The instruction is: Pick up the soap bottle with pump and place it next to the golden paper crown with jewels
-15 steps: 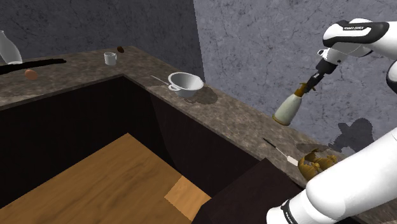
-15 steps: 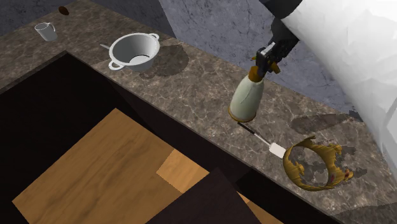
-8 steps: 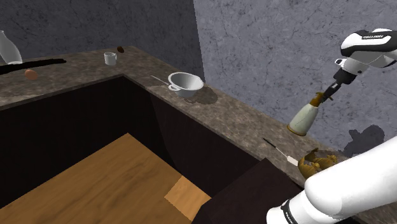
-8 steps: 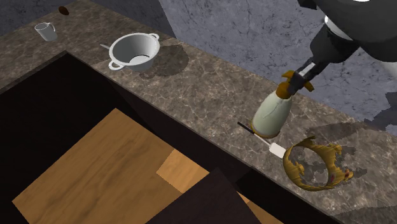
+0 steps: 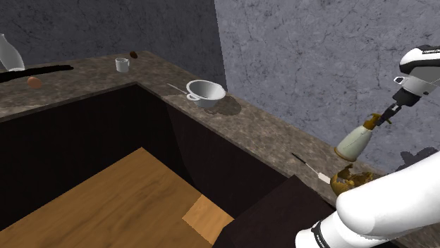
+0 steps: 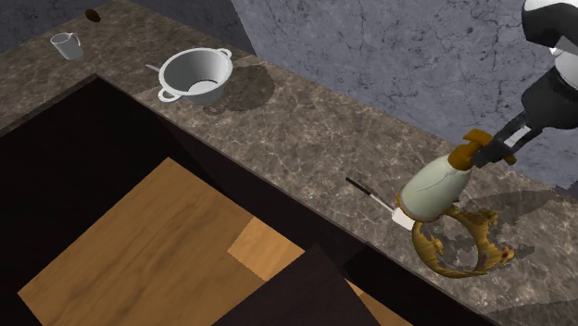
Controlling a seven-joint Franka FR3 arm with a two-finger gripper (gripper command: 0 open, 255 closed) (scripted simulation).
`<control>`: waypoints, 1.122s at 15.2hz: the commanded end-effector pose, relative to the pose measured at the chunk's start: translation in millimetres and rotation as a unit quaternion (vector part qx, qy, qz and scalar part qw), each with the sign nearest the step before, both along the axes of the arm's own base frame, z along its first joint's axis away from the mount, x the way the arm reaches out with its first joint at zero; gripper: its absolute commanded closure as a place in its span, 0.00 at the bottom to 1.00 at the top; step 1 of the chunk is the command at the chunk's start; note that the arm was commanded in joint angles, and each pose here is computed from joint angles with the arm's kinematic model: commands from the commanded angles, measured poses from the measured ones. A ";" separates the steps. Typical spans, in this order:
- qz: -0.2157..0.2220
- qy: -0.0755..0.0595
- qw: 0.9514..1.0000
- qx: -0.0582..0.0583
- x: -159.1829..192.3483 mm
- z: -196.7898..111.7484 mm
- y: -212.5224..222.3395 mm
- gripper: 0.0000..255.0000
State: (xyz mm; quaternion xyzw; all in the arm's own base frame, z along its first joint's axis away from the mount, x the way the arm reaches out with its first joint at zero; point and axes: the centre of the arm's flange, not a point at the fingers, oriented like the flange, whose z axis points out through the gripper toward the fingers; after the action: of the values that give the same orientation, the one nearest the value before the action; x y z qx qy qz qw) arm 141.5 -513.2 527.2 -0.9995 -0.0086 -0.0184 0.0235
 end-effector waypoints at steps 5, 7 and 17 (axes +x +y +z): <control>0.001 0.000 1.000 0.000 -77.1 -10.9 -25.5 1.00; 0.001 0.000 1.000 0.000 -101.8 -14.1 -34.4 1.00; 0.001 0.000 1.000 0.000 -225.0 -30.3 -78.6 1.00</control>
State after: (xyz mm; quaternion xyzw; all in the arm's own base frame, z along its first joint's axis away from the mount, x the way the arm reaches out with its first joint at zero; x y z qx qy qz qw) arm -69.5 -586.3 498.0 -0.9995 -0.0079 -0.0179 0.0239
